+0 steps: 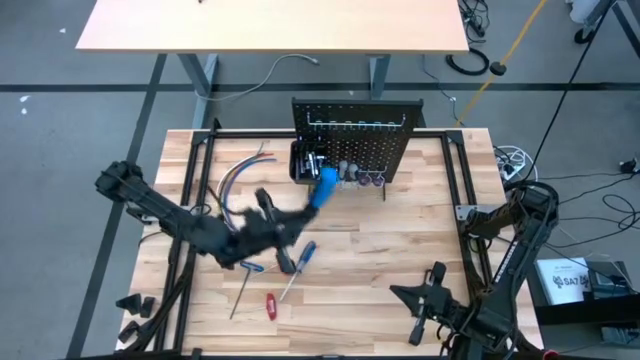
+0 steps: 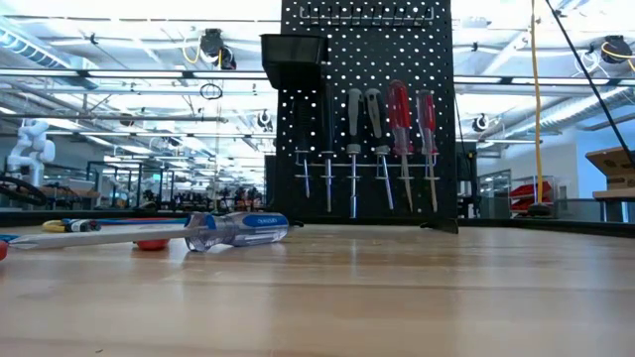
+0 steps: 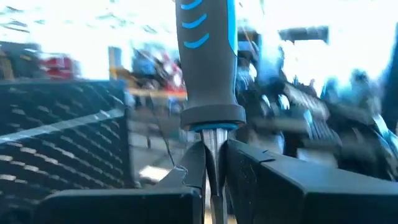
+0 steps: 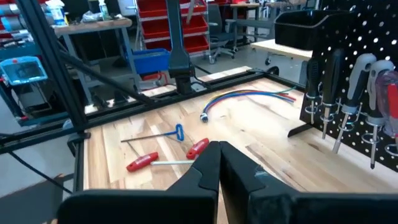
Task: Hang tools onto peg board
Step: Hang the blue flat screwdriver on the peg board
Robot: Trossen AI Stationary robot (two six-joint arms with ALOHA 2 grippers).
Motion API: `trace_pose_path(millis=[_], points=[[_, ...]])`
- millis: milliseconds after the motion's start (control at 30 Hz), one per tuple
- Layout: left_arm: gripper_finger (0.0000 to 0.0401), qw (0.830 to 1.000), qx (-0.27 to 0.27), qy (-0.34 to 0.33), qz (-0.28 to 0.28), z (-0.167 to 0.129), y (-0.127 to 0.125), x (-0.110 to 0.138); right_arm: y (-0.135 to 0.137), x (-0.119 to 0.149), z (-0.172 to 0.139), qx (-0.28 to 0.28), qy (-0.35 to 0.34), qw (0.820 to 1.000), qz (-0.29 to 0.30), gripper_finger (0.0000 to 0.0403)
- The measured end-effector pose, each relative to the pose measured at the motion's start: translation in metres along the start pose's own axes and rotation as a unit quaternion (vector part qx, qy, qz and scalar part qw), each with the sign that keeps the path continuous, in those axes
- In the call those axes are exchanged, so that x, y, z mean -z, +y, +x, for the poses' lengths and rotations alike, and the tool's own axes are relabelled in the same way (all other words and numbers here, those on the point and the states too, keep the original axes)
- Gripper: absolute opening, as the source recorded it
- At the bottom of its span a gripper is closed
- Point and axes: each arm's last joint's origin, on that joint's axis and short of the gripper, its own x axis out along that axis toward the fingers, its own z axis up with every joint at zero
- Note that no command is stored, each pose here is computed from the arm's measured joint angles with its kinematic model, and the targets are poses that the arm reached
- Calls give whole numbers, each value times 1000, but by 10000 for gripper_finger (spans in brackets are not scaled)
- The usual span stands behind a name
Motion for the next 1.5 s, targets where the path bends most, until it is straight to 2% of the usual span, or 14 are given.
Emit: trace_pose_path(millis=[133, 233, 300, 467, 533, 600, 700, 867, 1067, 1200, 1333, 1500], points=[[35, 990, -32, -114, -73, -13, 21, -1, 0, 2, 7, 7, 22, 1000, 0, 0], [35, 976, -19, -204, -69, -25, 37, 12, 0, 1, 10, 13, 21, 1000, 2, 0], [35, 972, -20, -226, -67, -27, 48, 25, -1, 1, 12, 16, 20, 1000, 3, 0], [35, 968, -48, -224, -104, -13, 75, 42, -3, -1, 25, 36, 14, 999, 2, 0], [35, 971, -52, -209, -100, -4, 82, 47, -6, -1, 34, 50, 12, 999, 2, 0], [35, 974, -44, -202, -97, 3, 88, 51, -9, 2, 43, 62, 14, 998, 7, 0], [35, 968, -23, -222, -115, 8, 99, 49, -15, 5, 55, 77, 43, 996, -2, 0], [35, 967, -27, -234, -93, 19, 116, 47, -23, 4, 76, 106, 69, 992, -20, 0], [35, 975, -28, -215, -54, 37, 130, 46, -34, -3, 103, 145, 75, 983, -80, 0], [35, 976, -48, -208, -39, 54, 139, 49, -47, -8, 124, 176, 97, 973, -116, 0], [35, 978, -71, -198, -7, 66, 148, 58, -67, -11, 139, 210, 173, 952, -139, 0], [35, 969, -89, -231, -6, 67, 160, 54, -86, -15, 144, 252, 205, 929, -179, 0]])
